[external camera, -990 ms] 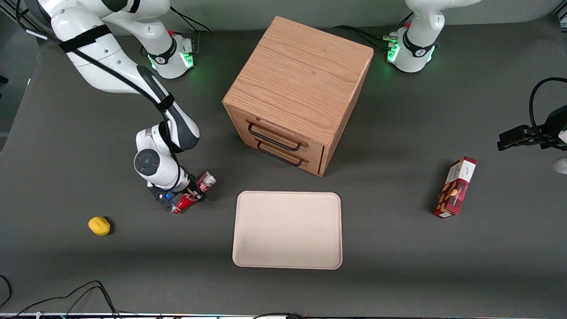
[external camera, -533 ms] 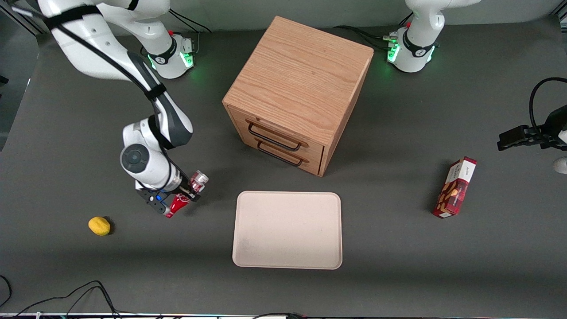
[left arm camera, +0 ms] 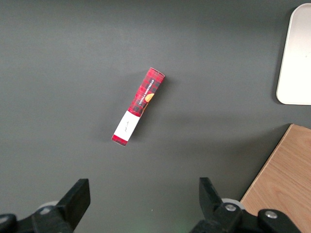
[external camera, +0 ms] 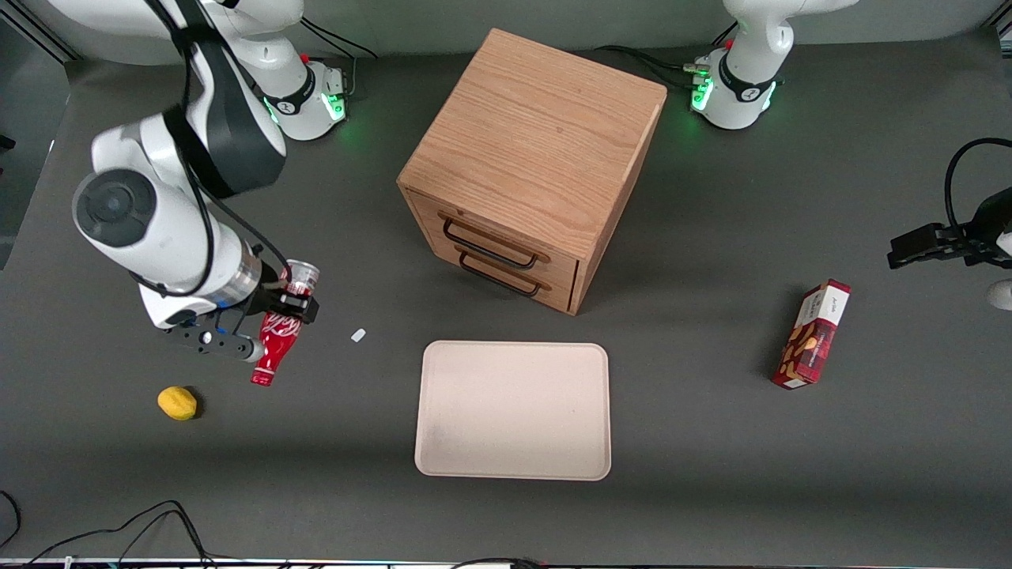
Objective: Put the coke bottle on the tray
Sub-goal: 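Carry the upright bottle with the right gripper over the cream tray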
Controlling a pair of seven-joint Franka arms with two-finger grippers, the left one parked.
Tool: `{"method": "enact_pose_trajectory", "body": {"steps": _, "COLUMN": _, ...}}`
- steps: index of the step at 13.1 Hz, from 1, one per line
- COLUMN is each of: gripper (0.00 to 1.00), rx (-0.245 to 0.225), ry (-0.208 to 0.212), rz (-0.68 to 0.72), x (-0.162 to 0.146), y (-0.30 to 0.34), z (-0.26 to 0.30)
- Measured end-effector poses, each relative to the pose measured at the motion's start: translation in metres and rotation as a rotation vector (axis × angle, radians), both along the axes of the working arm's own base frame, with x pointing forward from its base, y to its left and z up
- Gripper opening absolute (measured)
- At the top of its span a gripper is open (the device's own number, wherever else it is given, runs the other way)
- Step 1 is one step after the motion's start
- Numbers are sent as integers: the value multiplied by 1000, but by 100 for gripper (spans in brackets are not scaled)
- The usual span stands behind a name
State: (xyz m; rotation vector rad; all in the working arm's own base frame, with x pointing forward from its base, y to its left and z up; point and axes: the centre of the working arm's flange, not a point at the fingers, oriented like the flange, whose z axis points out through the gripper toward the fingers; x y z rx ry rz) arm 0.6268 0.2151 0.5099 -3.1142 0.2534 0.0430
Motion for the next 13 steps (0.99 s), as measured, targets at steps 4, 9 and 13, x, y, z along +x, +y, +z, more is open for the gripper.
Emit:
{"method": "enact_pose_trajectory", "body": {"steps": 4, "gripper": 56, "rx": 163, "ry": 33, "rz": 158, "x": 39, "y": 68, "z": -67}}
{"method": "enact_pose_trajectory", "body": {"steps": 9, "gripper": 56, "rx": 214, "ry": 31, "rz": 217, "x": 60, "y": 123, "z": -257}}
{"method": "enact_pose_trajectory", "body": {"steps": 13, "gripper": 56, "rx": 211, "ry": 36, "rz": 213, "x": 62, "y": 125, "z": -302}}
